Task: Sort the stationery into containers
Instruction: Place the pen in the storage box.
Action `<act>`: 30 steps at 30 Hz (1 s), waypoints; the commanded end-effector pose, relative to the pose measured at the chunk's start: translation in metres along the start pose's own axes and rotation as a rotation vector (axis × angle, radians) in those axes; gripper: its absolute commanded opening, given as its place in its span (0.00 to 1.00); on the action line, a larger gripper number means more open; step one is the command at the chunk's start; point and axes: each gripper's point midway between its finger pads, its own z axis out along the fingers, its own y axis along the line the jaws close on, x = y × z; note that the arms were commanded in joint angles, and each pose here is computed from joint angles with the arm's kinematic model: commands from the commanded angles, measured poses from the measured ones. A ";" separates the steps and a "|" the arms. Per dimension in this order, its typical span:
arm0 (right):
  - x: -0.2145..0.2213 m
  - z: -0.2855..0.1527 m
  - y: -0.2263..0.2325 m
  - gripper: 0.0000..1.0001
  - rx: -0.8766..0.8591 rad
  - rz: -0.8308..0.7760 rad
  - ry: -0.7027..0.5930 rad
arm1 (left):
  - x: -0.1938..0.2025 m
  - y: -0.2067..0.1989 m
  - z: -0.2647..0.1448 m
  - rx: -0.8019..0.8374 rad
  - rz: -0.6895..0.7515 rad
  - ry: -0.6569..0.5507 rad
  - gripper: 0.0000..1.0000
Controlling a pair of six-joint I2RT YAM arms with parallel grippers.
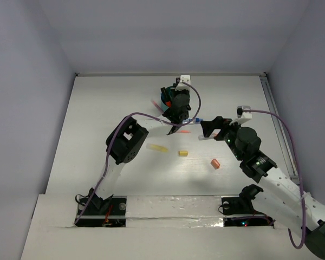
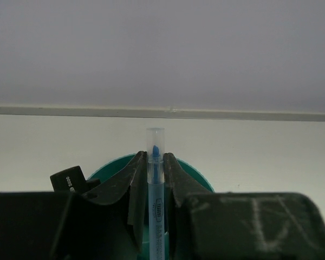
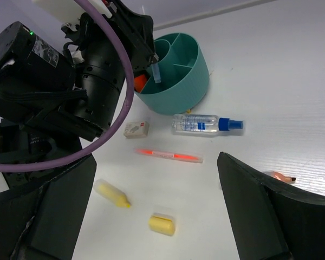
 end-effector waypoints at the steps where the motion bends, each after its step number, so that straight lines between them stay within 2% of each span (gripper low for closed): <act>1: -0.011 0.002 0.004 1.00 -0.010 0.017 -0.052 | -0.031 0.001 -0.001 -0.012 -0.104 -0.068 0.12; 2: -0.012 0.002 0.005 1.00 -0.012 0.017 -0.055 | -0.033 0.002 -0.001 -0.015 -0.108 -0.070 0.18; 7: -0.010 0.003 0.004 1.00 -0.009 0.015 -0.046 | -0.037 0.004 -0.003 -0.020 -0.111 -0.071 0.28; 11: -0.010 0.004 0.005 1.00 -0.012 0.015 -0.046 | -0.043 0.002 -0.007 -0.020 -0.118 -0.073 0.31; 17: -0.007 0.004 0.005 1.00 -0.015 0.015 -0.038 | -0.061 0.007 -0.009 -0.025 -0.132 -0.086 0.32; 22: -0.007 0.005 0.006 1.00 -0.019 0.014 -0.034 | -0.105 0.017 -0.022 -0.032 -0.183 -0.108 0.32; 24: -0.007 0.005 0.007 1.00 -0.020 0.014 -0.032 | -0.129 0.029 -0.030 -0.058 -0.264 -0.112 0.31; 26: -0.007 0.004 0.007 1.00 -0.023 0.012 -0.030 | -0.120 0.038 -0.039 -0.071 -0.257 -0.051 0.29; 27: -0.007 0.004 0.008 1.00 -0.024 0.012 -0.030 | -0.134 0.048 -0.043 -0.080 -0.346 -0.052 0.28; 29: -0.007 0.004 0.009 1.00 -0.028 0.011 -0.024 | -0.109 0.070 -0.043 -0.114 -0.340 0.043 0.23; 30: -0.008 0.003 0.010 1.00 -0.036 0.011 -0.025 | -0.114 0.074 -0.043 -0.099 -0.441 0.058 0.22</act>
